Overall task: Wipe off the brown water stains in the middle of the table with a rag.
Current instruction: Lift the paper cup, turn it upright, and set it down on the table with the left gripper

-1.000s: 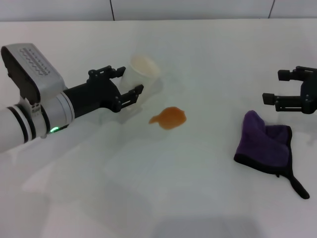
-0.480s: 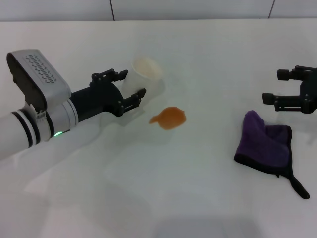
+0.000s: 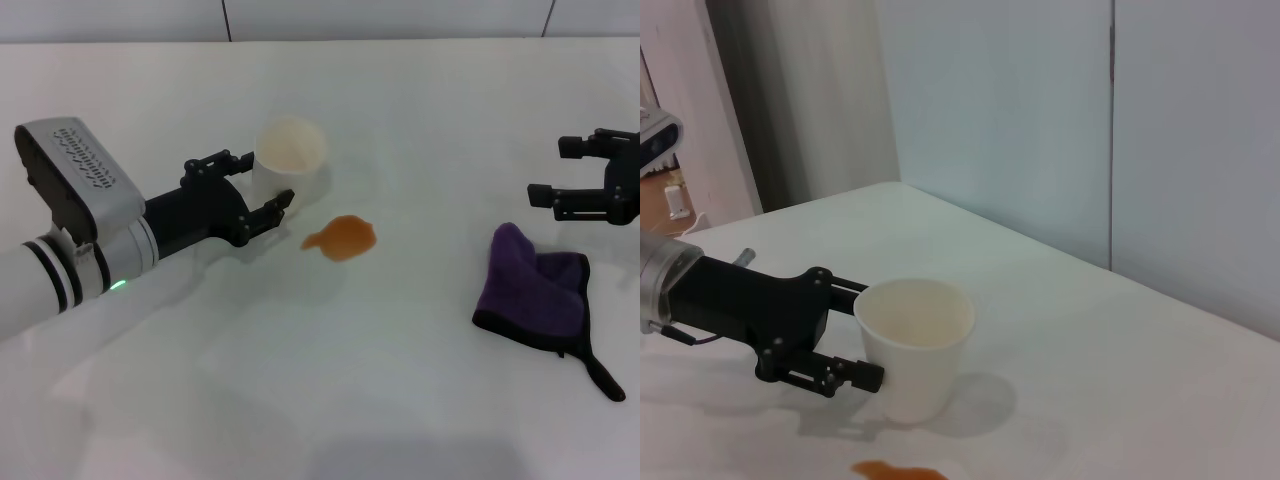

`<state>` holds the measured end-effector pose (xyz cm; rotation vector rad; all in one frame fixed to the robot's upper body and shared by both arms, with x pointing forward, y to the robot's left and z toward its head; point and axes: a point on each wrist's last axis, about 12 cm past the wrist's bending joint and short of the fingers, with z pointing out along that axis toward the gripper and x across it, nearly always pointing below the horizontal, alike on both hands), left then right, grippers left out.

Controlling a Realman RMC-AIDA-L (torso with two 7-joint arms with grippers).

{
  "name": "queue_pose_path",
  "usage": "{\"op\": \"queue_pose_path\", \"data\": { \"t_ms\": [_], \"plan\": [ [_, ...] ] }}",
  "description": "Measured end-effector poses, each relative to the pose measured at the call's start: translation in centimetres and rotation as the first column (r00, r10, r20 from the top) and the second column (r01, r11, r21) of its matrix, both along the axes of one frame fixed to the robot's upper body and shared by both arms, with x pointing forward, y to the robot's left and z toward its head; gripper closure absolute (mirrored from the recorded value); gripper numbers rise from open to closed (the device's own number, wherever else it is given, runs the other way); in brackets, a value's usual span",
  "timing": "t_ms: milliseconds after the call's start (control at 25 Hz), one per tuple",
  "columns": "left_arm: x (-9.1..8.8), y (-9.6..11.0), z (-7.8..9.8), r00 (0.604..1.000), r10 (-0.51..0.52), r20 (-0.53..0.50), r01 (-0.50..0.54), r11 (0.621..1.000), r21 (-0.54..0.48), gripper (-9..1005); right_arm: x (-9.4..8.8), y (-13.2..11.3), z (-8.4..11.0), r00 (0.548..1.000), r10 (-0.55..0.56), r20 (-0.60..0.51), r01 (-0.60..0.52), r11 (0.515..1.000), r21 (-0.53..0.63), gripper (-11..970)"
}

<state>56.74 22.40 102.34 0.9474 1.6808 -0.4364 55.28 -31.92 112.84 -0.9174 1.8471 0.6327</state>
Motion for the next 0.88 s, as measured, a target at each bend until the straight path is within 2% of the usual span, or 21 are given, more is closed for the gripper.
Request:
{"op": "queue_pose_path", "data": {
  "t_ms": [600,880],
  "plan": [
    [-0.08,-0.05,-0.32,1.000,0.023,-0.021,-0.023,1.000,-0.003,327,0.20,0.10,0.42,1.000,0.007,0.015,-0.007,1.000,-0.009,133],
    [0.02,-0.39,-0.32,0.999,0.014,-0.032,-0.014,1.000,-0.002,189,0.27,0.15,0.47,1.000,0.009,0.016,-0.009,1.000,-0.010,134]
  ]
}}
